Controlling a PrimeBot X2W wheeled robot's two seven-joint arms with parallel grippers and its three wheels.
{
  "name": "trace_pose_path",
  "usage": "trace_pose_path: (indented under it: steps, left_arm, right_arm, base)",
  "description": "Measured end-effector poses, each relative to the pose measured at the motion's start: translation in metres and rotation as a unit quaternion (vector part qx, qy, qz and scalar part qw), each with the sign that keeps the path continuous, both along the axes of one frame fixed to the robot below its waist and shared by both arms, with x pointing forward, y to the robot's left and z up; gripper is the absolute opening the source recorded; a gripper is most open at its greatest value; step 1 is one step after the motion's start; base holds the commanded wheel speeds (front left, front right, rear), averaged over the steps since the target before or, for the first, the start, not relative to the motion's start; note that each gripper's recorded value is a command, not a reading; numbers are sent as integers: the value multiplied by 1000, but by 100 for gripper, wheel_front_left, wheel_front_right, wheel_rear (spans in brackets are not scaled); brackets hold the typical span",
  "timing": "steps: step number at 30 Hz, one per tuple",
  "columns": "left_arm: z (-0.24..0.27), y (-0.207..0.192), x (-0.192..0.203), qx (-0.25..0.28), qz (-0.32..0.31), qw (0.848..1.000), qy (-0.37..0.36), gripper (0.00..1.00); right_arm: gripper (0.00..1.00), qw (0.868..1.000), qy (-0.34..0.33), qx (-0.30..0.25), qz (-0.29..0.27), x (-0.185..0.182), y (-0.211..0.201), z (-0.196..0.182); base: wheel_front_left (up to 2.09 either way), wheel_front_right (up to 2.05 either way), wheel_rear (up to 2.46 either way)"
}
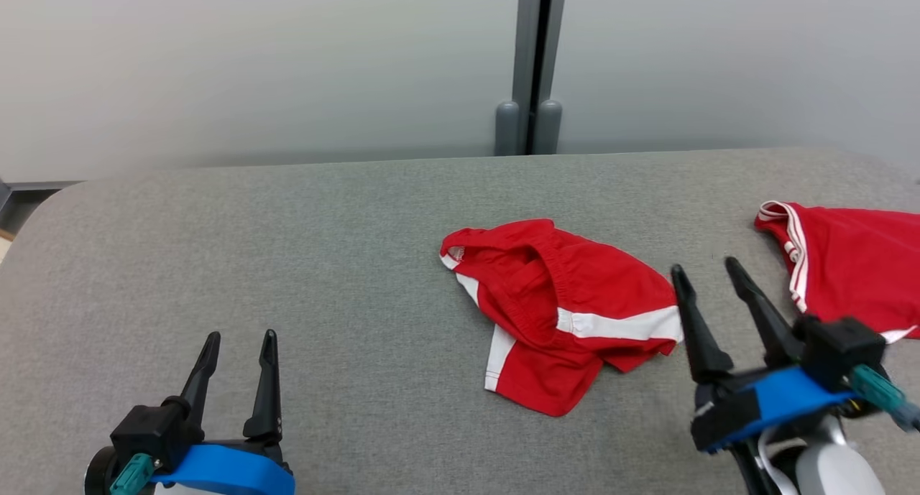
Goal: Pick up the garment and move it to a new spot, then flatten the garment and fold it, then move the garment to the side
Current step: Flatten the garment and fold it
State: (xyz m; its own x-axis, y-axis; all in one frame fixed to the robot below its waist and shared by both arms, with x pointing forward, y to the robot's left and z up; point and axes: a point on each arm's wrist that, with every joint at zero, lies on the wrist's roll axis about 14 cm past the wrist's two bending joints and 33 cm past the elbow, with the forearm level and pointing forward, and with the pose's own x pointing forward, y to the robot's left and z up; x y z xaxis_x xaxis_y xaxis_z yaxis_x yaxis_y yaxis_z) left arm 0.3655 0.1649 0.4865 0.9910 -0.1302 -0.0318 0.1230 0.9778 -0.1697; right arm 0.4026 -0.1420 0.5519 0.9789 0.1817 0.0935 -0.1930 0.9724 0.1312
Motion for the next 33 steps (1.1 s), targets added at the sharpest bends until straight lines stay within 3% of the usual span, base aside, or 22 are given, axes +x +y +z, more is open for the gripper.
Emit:
trace_pose_path:
  steps: [8,18,23,28,33]
  left_arm:
    - [-4,-8,3,-2,-12,1000,6,100]
    - [-10,-21,3,-6,-31,999,16,100]
    - [-12,-79,7,-29,-125,991,39,100]
    - [-24,-147,7,-50,-232,967,90,100]
    - [-25,-198,14,-75,-299,943,123,100]
  right_arm:
    - [100,997,14,-10,-69,-34,-46,-12]
    - [100,997,27,-13,-75,-43,-49,-19]
    - [100,997,39,-13,-69,-40,-45,-25]
    - [100,996,46,-10,-70,-38,-45,-29]
    - [100,995,53,-9,-81,-37,-53,-35]
  base:
    - [0,0,0]
    - [0,0,0]
    - [0,0,0]
    - [0,0,0]
    - [0,0,0]
